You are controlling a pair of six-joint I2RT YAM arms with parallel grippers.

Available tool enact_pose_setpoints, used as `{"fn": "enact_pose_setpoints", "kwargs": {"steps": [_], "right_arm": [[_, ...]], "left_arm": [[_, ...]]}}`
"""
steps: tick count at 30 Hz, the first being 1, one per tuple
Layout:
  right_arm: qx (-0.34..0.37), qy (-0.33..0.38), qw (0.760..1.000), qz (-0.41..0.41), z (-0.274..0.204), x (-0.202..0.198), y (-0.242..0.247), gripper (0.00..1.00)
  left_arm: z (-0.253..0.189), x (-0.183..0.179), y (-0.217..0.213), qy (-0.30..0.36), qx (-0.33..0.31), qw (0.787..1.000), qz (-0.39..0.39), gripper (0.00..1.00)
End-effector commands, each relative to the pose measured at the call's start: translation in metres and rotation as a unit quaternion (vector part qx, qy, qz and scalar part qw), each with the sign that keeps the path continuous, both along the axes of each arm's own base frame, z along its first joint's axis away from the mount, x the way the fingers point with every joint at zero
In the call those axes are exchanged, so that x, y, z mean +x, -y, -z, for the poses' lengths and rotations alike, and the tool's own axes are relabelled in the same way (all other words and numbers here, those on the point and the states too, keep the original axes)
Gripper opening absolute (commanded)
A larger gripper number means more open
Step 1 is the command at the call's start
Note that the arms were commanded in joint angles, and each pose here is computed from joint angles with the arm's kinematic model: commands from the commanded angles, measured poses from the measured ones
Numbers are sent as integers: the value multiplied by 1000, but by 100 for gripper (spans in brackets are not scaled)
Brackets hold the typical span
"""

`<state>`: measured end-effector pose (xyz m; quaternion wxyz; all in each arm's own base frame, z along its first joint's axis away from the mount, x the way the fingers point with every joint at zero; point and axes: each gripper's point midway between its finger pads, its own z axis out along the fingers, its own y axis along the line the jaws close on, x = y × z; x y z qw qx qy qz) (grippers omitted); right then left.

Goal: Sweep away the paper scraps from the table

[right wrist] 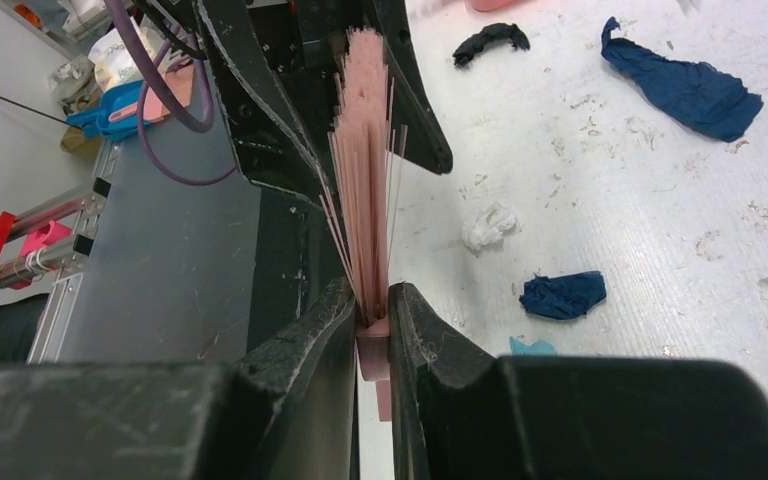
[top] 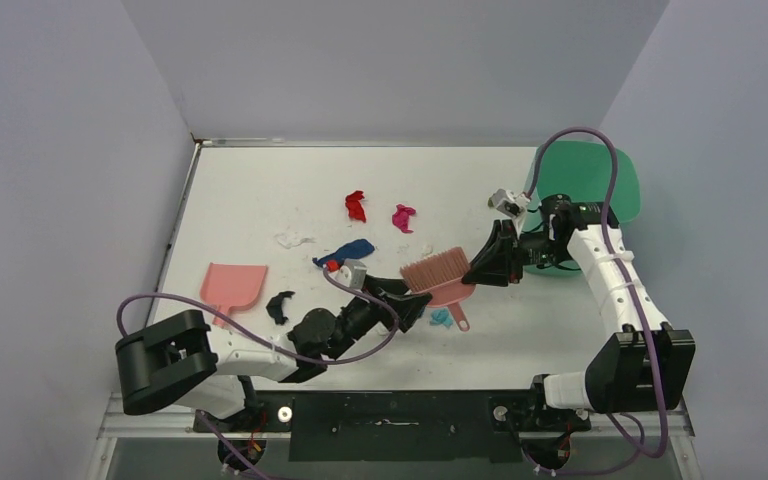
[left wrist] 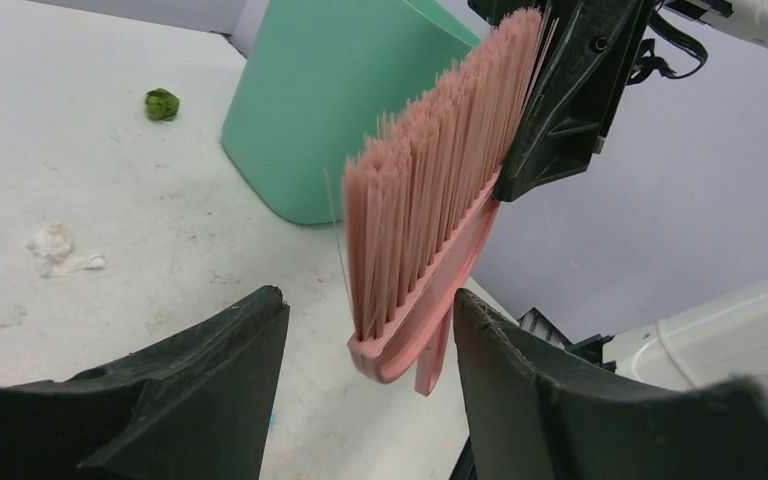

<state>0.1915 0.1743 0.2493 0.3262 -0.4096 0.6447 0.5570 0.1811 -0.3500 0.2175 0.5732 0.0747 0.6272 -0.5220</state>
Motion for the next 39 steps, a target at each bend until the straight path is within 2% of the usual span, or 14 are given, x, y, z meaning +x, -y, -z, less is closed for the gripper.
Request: {"fn": "enact_pose_setpoints", "kwargs": {"steps": [1, 6, 7, 9, 11, 13, 17, 22, 24, 29, 34, 39], "right_arm": [[63, 41, 997, -2, -31, -5, -6, 5], [63, 44, 997, -2, -28, -6, -5, 6], [63, 49, 997, -2, -28, -7, -5, 9], [63, 59, 996, -3, -26, -7, -5, 20], [56, 74, 996, -5, -26, -7, -5, 42], [29, 108, 994, -8, -26, -2, -2, 58], [-38, 186, 982, -13, -34, 8, 5, 73], [-131, 261, 954, -62, -25, -1, -14, 83], [-146, 277, 948, -59, -22, -2, -25, 86], [-141, 260, 951, -92, -15, -10, -30, 87], [-152, 253, 950, -100, -2, -12, -34, 82], [-159, 230, 950, -139, 18, -28, -46, 56]], "left_arm": [[-53, -8, 22, 25, -97, 994, 42, 57], [-54, -9, 30, 32, -95, 994, 51, 31], [-53, -10, 30, 34, -89, 994, 53, 26], [-51, -12, 29, 41, -70, 995, 58, 13], [-47, -17, 29, 48, -38, 996, 69, 2], [-35, -24, 30, 45, 13, 995, 86, 0], [-21, -38, 27, 48, 133, 982, 128, 0], [-12, -50, 18, 52, 242, 954, 170, 0], [-12, -51, 15, 55, 268, 946, 175, 0], [-17, -46, 13, 56, 304, 936, 168, 0], [-37, -38, 18, 79, 285, 943, 151, 0], [-48, -36, 27, 91, 281, 943, 155, 0]]}}
